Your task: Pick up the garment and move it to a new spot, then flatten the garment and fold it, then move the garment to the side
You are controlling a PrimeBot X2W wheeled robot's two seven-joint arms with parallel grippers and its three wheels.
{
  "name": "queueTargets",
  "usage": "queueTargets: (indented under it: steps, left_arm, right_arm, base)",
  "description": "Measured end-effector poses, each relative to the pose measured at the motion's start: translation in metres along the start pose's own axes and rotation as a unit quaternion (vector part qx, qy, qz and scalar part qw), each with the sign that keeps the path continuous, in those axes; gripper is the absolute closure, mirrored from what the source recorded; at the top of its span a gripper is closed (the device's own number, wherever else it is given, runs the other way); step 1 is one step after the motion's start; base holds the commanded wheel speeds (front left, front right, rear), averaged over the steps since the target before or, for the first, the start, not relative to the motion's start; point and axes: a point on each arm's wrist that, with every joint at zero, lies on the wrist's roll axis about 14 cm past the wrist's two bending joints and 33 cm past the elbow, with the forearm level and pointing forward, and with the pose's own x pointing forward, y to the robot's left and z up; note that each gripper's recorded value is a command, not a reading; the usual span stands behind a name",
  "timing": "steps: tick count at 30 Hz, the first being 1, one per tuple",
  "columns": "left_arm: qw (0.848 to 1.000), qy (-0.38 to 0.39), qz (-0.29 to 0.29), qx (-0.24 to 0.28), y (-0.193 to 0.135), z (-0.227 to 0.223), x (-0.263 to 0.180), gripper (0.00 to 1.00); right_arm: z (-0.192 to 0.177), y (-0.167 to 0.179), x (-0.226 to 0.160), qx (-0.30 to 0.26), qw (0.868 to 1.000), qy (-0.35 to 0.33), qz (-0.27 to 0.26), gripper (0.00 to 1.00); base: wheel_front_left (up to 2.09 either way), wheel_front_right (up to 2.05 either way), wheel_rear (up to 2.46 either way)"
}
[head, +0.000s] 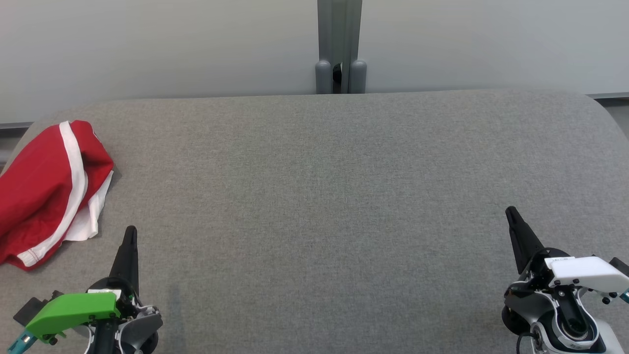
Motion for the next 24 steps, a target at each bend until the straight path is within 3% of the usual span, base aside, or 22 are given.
queueTargets:
  steps: [24]
  left_arm:
    - [1.000, 0.000, 0.000, 0.000, 0.0000, 0.0000, 0.0000, 1.00]
  right_arm:
    - [0.0000, 0.0000, 0.0000, 0.000, 1.000, 0.000, 0.000, 1.00]
  base:
    - [0.00, 0.00, 0.00]
